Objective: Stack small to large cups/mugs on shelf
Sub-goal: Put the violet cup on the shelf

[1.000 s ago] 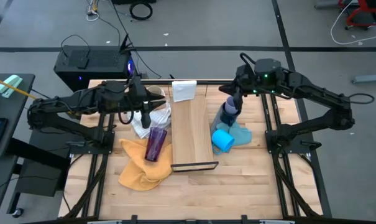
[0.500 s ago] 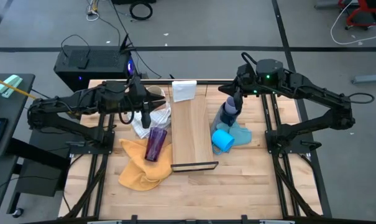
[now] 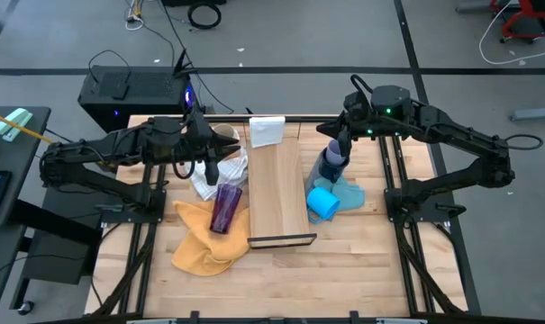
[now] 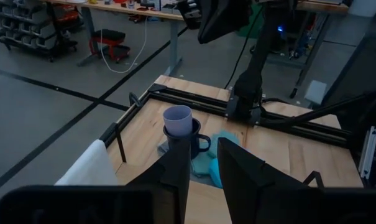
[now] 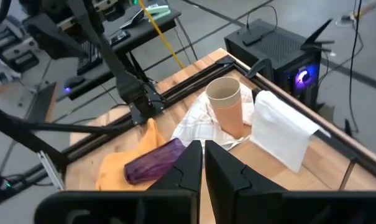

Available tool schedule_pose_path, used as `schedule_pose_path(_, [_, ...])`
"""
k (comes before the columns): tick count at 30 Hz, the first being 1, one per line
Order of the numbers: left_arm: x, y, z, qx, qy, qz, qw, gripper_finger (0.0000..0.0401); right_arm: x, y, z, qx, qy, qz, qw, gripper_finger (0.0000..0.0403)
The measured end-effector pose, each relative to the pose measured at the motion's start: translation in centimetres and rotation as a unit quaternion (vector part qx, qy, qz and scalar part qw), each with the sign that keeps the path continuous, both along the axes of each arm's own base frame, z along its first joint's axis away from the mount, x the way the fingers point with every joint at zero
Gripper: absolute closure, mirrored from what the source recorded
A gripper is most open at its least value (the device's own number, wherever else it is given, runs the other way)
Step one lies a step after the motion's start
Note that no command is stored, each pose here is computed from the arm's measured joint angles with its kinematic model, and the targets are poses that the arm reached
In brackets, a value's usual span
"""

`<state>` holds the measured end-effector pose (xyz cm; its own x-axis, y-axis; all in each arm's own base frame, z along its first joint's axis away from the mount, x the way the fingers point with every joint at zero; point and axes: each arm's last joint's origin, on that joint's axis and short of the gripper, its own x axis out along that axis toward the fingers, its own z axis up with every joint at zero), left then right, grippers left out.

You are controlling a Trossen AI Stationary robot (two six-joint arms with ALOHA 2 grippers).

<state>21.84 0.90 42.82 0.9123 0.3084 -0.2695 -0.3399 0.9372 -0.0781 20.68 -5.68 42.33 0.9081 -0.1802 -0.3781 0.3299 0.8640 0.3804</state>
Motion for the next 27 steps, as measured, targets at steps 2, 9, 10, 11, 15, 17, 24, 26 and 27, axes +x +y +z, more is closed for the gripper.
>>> schedule_pose_path(2, [0.0,0.0,0.0,0.0,0.0,0.0,1.0,0.0316,0.0,0.01,0.0,0.004,-0.001,0.0,1.0,0.0377])
schedule_pose_path(9, [0.0,0.0,-0.01,0.0,0.0,0.0,1.0,0.0319,0.0,0.01,0.01,-0.007,0.001,0.005,1.0,0.0377])
schedule_pose_path(10, [0.0,0.0,-0.01,0.0,0.0,0.0,1.0,0.0318,0.01,0.01,0.01,-0.011,0.002,0.006,1.0,0.0377])
schedule_pose_path(11, [0.0,0.0,-0.01,0.0,0.0,0.0,1.0,0.0317,0.01,0.01,0.01,-0.013,0.002,0.007,1.0,0.0377])
schedule_pose_path(15, [0.09,0.0,-0.09,0.0,0.002,0.0,1.0,0.0312,0.02,0.0,0.05,-0.014,0.0,0.007,1.0,0.0377])
schedule_pose_path(17, [0.1,0.0,-0.04,0.0,-0.001,0.0,1.0,0.0312,0.03,-0.01,0.09,0.001,-0.005,0.001,1.0,0.0377])
schedule_pose_path(24, [0.15,-0.13,-0.01,0.012,0.003,-0.028,1.0,0.0321,0.07,-0.03,0.2,0.011,-0.014,-0.004,1.0,0.0378])
schedule_pose_path(26, [0.14,-0.16,-0.05,0.024,0.009,-0.034,0.999,0.0323,0.09,-0.03,0.26,0.011,-0.017,-0.004,1.0,0.0379])
schedule_pose_path(27, [0.12,-0.16,-0.1,0.03,0.014,-0.036,0.999,0.0323,0.11,-0.04,0.29,0.011,-0.019,-0.004,1.0,0.038])
